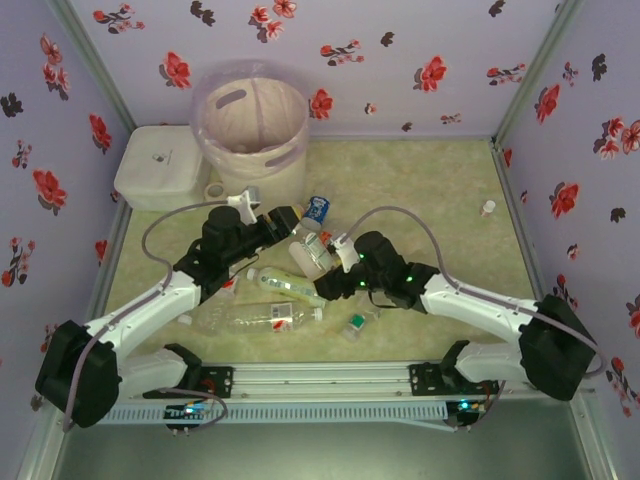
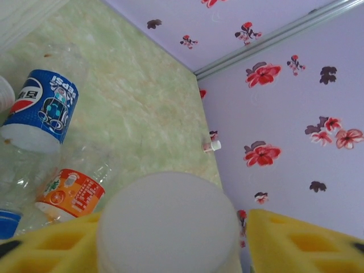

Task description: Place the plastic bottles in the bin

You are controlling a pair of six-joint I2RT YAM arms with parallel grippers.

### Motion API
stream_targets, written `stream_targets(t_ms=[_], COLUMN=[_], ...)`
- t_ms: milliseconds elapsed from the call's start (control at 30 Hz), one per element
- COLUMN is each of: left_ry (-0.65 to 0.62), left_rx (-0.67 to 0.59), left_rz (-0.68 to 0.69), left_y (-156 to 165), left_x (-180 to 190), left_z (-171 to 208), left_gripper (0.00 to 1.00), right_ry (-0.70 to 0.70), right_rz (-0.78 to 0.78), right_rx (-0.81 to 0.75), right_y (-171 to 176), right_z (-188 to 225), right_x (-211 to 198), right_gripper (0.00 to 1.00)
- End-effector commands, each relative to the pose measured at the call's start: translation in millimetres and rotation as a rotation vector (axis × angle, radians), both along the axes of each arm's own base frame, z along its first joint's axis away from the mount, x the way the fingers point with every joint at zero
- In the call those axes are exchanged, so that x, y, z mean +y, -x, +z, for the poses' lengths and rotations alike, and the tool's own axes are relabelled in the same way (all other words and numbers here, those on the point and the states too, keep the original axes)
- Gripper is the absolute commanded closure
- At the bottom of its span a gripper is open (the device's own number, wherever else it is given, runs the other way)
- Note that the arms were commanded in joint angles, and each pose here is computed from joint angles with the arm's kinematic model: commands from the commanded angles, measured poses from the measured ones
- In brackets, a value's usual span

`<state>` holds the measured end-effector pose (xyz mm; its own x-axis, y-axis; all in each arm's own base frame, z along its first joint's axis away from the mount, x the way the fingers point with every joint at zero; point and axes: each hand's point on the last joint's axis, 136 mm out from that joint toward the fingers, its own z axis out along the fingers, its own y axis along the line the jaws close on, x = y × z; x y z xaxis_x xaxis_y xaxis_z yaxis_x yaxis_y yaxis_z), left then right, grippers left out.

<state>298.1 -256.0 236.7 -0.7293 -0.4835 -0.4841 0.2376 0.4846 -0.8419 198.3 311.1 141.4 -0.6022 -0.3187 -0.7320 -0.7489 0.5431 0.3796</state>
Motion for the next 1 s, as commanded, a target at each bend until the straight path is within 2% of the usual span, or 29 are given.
stream_targets(t_ms=[0, 100, 200, 233, 300, 367, 400, 533, 667, 767, 900, 967], left_ry=[0.003, -0.014, -0.045, -0.058, -0.085, -0.115, -0.129, -0.178, -0.218, -0.265, -0.33, -0.353], left_rx=[-0.032, -0.027, -0.034, -0.039, -0.051, -0.078, -0.094, -0.17, -0.278, -0.365, -0.474, -0.515], left_rz=[-0.007, 0.004, 0.0, 0.002, 0.002, 0.01, 0.012, 0.043, 0.05, 0.065, 0.103, 0.142], left_y=[1, 0, 0, -1, -2, -2, -2, -1, 8, 6, 2, -4], left_x=[-2, 1, 1, 2, 5, 11, 14, 35, 47, 56, 72, 83], left_z=[15, 14, 16, 18, 23, 33, 39, 80, 143, 184, 237, 260], left_gripper=[0.52, 0.63, 0.67, 0.68, 0.71, 0.73, 0.74, 0.8, 0.84, 0.87, 1.0, 1.0], right_ry=[-0.072, -0.056, -0.03, -0.031, -0.026, -0.002, 0.016, 0.04, -0.062, -0.113, -0.044, -0.016], right_rz=[-0.001, 0.003, 0.003, 0.005, 0.005, -0.013, -0.026, -0.12, -0.378, -0.572, -0.744, -0.809], right_rx=[-0.031, -0.029, -0.016, -0.012, -0.006, -0.013, -0.018, -0.033, -0.01, 0.03, 0.087, 0.128], right_y=[-5, -7, -8, -7, -6, -8, -10, -25, -55, -73, -78, -75], right_z=[19, 18, 13, 13, 13, 12, 11, 21, 47, 51, 35, 28], right_x=[12, 14, 14, 14, 14, 8, 4, -19, -63, -104, -148, -165], right_gripper=[1.0, 0.99, 0.83, 0.74, 0.49, 0.15, 0.03, 0.01, 0.01, 0.01, 0.01, 0.01])
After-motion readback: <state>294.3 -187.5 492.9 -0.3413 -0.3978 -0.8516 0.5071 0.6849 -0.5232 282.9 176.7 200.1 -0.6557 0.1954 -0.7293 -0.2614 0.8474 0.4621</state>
